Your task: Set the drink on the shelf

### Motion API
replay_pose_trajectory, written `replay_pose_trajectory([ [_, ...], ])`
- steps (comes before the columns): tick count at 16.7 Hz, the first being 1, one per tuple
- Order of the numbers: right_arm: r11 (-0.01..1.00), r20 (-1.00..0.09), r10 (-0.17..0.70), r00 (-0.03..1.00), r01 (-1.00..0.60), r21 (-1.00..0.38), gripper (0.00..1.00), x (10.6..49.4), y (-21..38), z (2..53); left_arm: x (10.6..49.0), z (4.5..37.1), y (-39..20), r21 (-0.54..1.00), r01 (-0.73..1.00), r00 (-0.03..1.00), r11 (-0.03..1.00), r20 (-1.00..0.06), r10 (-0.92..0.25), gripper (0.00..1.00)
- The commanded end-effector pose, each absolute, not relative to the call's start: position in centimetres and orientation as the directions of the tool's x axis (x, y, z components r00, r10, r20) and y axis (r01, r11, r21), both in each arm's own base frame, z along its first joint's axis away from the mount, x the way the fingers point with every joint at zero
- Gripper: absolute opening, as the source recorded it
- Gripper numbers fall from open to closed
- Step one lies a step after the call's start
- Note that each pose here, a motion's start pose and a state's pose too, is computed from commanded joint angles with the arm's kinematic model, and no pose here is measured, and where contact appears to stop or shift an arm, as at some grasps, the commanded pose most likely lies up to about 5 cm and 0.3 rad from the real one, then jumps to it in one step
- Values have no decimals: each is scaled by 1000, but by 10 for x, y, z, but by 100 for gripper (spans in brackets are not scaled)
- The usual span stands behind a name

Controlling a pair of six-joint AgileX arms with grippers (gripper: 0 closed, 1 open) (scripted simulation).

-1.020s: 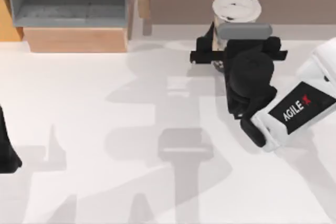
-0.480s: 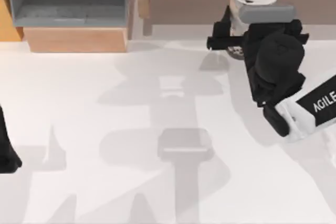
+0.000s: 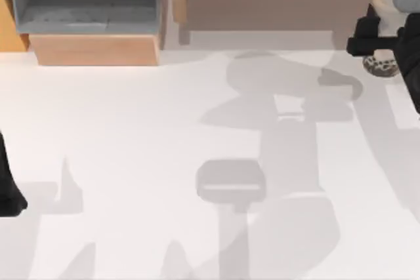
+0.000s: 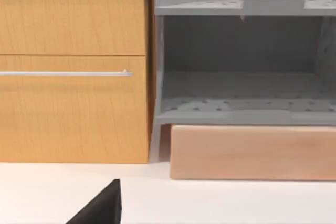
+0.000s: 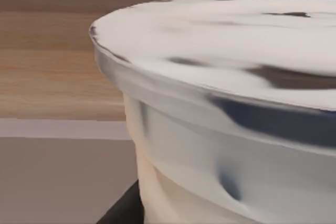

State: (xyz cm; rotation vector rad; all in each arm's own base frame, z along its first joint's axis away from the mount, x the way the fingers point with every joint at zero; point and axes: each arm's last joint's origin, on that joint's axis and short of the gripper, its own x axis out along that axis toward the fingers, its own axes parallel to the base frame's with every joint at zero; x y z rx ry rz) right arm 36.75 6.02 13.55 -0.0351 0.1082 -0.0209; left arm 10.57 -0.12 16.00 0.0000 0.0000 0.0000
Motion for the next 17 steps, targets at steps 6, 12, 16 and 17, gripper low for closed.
replay_pose_trajectory([
  [6,997,-126,-74,989,72,-16,0,367,-30,176,106,160,-1,0,0,1000,1000,0,0,100],
  [12,997,-29,-77,997,77,-10,0,383,-100,238,106,160,-1,0,0,1000,1000,0,0,100],
  [16,999,-2,-39,999,39,-8,0,402,-126,259,106,160,-1,0,0,1000,1000,0,0,100],
  [17,1000,1,-30,1000,30,-8,0,407,-130,262,106,160,-1,0,0,1000,1000,0,0,100],
])
